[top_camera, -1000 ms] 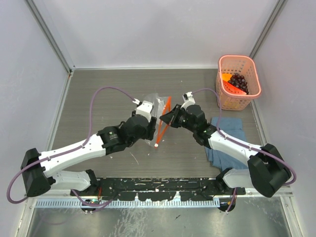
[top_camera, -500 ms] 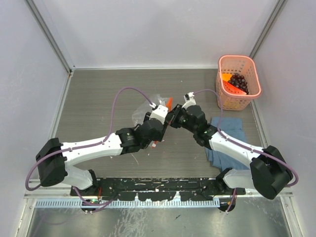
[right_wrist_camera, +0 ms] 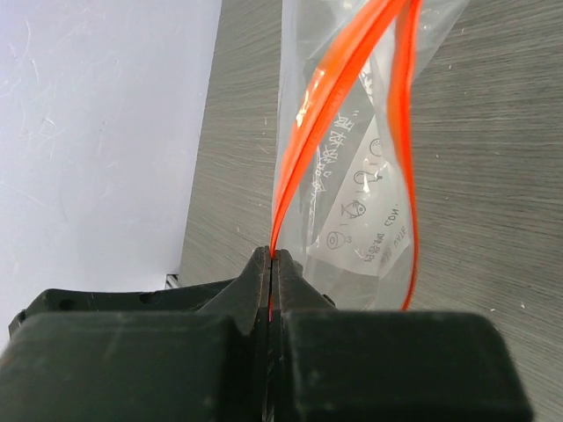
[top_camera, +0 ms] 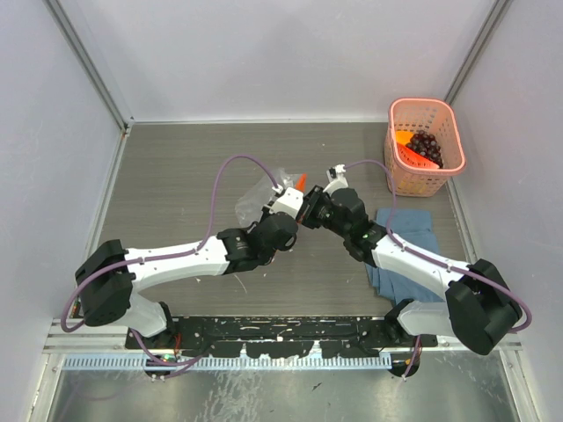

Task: Place the food in the zip-top bag and seal the zipper
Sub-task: Open the zipper of the food storage bag.

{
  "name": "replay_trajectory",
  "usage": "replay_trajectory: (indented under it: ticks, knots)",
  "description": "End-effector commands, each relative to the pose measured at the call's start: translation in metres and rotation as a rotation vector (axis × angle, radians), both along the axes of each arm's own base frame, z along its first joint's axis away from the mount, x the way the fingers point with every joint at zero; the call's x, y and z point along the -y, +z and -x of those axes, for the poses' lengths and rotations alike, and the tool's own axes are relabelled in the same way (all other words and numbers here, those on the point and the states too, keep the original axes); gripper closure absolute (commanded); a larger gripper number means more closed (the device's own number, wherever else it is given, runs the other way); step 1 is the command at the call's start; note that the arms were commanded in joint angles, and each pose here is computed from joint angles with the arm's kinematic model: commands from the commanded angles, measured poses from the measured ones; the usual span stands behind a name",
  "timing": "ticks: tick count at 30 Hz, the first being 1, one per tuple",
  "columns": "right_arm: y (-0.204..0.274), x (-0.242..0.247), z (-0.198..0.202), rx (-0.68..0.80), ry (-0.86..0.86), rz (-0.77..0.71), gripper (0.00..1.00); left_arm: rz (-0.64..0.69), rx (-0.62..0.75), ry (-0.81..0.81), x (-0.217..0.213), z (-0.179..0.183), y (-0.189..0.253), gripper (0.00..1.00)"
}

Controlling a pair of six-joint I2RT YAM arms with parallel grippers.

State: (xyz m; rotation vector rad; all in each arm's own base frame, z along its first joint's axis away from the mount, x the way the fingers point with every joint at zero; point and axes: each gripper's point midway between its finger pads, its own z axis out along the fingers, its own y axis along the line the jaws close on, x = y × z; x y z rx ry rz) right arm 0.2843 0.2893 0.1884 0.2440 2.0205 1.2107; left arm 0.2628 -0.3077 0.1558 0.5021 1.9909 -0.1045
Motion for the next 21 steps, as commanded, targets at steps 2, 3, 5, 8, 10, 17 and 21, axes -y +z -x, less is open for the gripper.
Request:
replay_trajectory:
  ticks: [2,3,5,8,10,17,21]
  knots:
    - [0.031,-0.001,-0.003,0.077,-0.016,-0.061,0.99,0.088,0.085,0.046,0.008,-0.012,0.038,0.81]
    - [0.031,-0.001,-0.003,0.083,-0.016,-0.056,0.98,0.091,0.081,0.047,0.006,-0.011,0.039,0.86]
    - [0.036,0.001,-0.003,0.111,-0.014,-0.052,0.95,0.101,0.073,0.055,0.003,-0.009,0.043,0.95]
    - [0.044,0.007,-0.001,0.158,-0.02,-0.028,0.82,0.107,0.052,0.066,-0.002,-0.005,0.043,1.0]
    - [0.048,0.012,-0.001,0.187,-0.022,0.005,0.74,0.107,0.04,0.074,-0.005,-0.003,0.042,1.0]
    - [0.055,0.037,0.004,0.271,-0.056,0.143,0.53,0.118,0.016,0.11,-0.013,0.0,0.048,1.0]
    - [0.044,0.057,0.001,0.259,-0.124,0.24,0.48,0.144,0.009,0.107,-0.012,0.002,0.056,1.0]
